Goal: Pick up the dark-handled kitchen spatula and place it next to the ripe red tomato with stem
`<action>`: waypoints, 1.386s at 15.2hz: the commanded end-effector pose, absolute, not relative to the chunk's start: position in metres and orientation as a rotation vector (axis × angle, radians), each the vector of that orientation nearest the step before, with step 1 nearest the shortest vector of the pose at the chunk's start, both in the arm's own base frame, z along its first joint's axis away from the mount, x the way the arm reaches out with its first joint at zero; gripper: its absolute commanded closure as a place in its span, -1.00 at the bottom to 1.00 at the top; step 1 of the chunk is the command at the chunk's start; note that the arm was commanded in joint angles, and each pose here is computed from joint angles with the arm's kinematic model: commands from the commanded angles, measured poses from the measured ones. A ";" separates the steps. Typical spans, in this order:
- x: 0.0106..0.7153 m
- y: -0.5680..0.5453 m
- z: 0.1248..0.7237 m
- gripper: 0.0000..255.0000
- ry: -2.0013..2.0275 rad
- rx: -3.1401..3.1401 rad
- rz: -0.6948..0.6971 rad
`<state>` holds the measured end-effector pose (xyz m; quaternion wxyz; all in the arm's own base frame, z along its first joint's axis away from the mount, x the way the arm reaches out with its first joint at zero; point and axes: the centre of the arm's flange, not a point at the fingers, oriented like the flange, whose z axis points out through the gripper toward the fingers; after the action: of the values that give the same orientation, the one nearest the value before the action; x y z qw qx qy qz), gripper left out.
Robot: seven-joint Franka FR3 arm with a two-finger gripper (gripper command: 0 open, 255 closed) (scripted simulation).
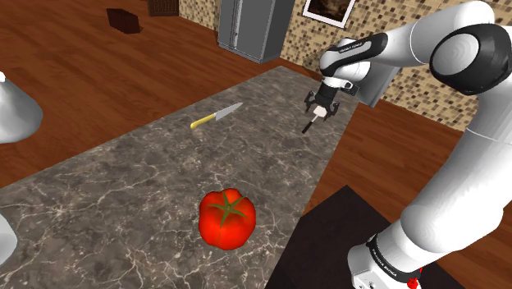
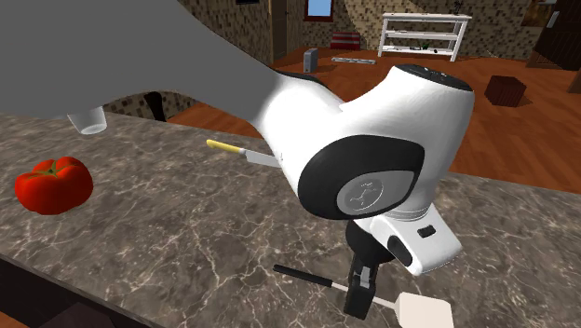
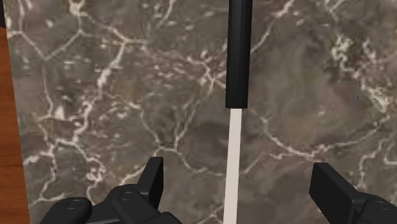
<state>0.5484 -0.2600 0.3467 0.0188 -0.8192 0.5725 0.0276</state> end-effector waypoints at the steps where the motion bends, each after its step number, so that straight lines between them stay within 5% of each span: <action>1: 0.548 -0.259 0.338 -1.00 1.778 -2.543 0.085; 9: 0.548 -0.259 0.339 -1.00 1.778 -2.543 0.085; 10: 0.548 -0.259 0.339 1.00 1.778 -2.543 0.085; 21: 0.548 -0.259 0.349 1.00 1.778 -2.543 0.085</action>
<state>0.5480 -0.2587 0.3448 0.0188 -0.8191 0.5727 0.0274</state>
